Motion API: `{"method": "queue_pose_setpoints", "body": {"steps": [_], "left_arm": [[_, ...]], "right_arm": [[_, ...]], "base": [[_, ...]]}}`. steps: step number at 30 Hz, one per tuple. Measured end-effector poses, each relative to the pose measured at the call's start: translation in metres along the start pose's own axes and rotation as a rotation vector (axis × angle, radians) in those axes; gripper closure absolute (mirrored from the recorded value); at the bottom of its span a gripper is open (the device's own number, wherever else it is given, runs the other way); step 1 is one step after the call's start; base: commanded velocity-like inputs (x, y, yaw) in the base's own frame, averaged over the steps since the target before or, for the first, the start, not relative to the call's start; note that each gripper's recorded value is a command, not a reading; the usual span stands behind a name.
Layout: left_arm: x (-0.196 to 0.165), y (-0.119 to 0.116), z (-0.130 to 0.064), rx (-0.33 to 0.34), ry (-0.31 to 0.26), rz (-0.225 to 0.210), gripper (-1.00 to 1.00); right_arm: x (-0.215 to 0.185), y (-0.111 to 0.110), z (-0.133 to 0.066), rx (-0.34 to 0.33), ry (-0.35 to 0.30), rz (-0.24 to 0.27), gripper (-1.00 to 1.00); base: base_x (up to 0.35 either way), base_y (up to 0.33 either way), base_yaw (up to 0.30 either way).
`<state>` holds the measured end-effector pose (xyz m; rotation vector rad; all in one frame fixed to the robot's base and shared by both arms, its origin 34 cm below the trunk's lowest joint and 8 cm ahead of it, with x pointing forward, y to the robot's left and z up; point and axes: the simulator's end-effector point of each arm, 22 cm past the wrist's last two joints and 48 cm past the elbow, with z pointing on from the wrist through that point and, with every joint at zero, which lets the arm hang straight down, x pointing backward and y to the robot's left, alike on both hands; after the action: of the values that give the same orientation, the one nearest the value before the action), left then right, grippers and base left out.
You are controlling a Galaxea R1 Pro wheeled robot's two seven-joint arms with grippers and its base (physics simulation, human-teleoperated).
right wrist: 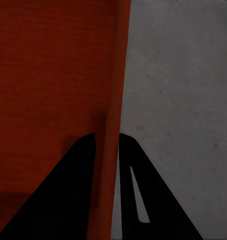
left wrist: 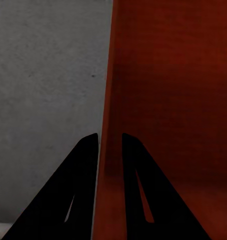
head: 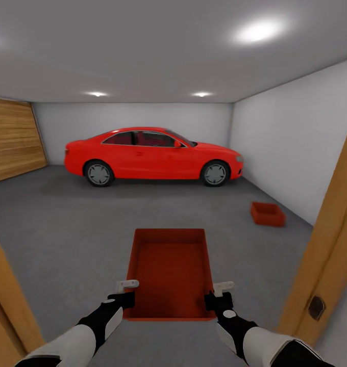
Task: Move the two storage containers from the living room to the garage. In the garage, place one container on the floor and stack the other container on top of it (either order is fine).
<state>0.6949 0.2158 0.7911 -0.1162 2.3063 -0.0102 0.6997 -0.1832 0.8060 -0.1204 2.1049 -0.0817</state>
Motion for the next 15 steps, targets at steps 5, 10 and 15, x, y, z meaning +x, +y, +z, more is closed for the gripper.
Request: {"method": "queue_pose_setpoints", "body": {"steps": [5, 10, 15], "left_arm": [[0.0000, -0.0001, 0.0000, 0.000, 0.000, 0.000, 1.00], [0.0000, -0.0002, 0.0000, 0.000, 0.000, 0.000, 1.00], [0.0001, -0.0001, 0.0000, 0.000, 0.000, -0.001, 1.00]], "right_arm": [[0.0000, -0.0001, 0.0000, 0.000, 0.000, 0.000, 1.00], [0.0000, -0.0002, 0.0000, 0.000, 0.000, 0.000, 1.00], [0.0000, -0.0001, 0.0000, 0.000, 0.000, 0.000, 1.00]], "base": [[0.320, 0.000, 0.135], [0.320, 0.000, 0.009], [0.320, 0.000, 0.177]]}}
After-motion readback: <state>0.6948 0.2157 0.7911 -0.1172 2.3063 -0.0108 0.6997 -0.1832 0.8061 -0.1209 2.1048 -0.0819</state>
